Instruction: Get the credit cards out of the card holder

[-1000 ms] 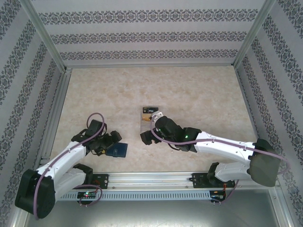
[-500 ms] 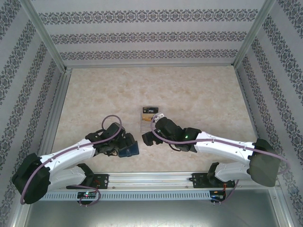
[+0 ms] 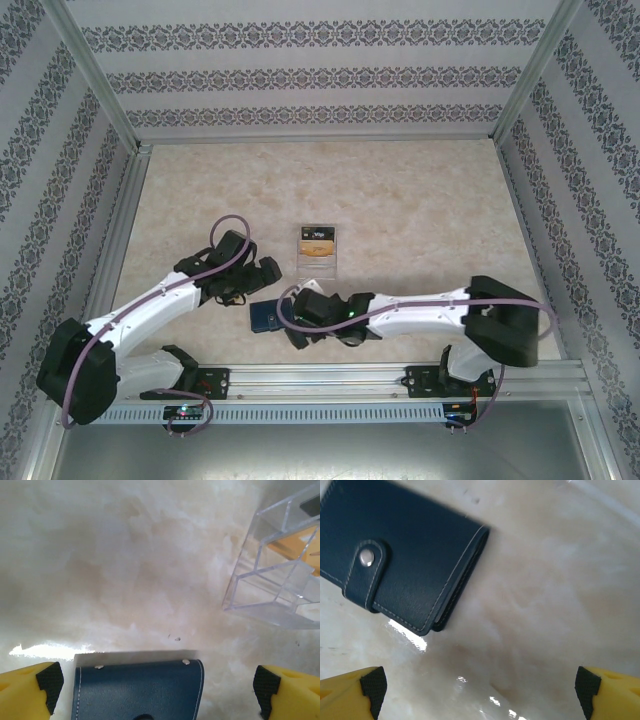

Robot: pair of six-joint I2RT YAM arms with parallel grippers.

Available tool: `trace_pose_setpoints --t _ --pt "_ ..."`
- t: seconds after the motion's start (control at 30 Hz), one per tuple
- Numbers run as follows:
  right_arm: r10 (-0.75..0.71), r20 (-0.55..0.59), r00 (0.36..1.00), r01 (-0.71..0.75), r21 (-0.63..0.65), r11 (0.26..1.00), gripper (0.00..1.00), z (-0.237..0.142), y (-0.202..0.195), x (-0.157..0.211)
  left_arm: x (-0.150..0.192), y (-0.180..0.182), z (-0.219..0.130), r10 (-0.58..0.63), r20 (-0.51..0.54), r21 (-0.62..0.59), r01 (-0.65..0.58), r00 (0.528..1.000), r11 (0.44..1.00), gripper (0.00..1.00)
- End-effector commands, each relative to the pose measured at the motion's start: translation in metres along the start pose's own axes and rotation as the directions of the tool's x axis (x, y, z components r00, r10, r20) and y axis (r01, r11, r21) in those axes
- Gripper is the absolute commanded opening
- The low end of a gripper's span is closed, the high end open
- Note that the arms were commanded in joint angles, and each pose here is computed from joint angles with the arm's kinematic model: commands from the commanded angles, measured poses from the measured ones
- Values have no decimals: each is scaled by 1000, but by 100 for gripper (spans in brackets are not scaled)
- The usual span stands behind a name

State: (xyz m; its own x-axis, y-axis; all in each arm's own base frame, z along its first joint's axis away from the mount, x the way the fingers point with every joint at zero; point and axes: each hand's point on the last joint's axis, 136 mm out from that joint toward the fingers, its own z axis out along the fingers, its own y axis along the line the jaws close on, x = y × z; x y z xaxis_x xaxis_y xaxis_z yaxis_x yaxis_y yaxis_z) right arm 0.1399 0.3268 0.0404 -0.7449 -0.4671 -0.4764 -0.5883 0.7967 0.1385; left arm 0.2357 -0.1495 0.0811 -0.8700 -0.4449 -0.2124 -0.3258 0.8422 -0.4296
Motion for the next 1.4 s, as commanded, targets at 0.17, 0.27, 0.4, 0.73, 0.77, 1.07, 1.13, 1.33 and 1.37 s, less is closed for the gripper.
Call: trace_pose_setpoints --t 0.17,0.27,0.4,0.73,0.77,1.07,1.13,1.33,1.37 --pt "7 -3 1000 -7 178 984 98 20 -7 -12 -3 10 -8 27 -38 4 -27 999 1000 99" --pt "49 16 999 -51 246 968 98 17 -30 -14 0 8 -6 24 -45 24 -23 999 999 99" --pt "100 34 994 -106 293 950 98 18 -54 -19 4 0 -1 30 -64 80 -24 998 997 99" --pt "131 38 991 -136 291 947 98 24 -55 -33 26 2 28 81 -206 97 -62 975 993 70" --pt "134 37 990 -139 288 948 98 25 -55 -34 30 6 29 76 -216 92 -57 973 994 70" --pt "161 49 986 -168 274 947 98 27 -56 -43 66 13 31 -6 -301 178 62 954 982 71" --pt "164 52 985 -172 273 947 98 26 -57 -45 71 10 31 -5 -313 199 70 950 977 72" --pt "188 70 980 -200 271 942 98 19 -69 -50 78 -15 31 23 -305 281 67 952 957 73" --pt "191 74 979 -204 270 941 98 17 -70 -50 79 -20 32 27 -303 293 66 953 954 73"
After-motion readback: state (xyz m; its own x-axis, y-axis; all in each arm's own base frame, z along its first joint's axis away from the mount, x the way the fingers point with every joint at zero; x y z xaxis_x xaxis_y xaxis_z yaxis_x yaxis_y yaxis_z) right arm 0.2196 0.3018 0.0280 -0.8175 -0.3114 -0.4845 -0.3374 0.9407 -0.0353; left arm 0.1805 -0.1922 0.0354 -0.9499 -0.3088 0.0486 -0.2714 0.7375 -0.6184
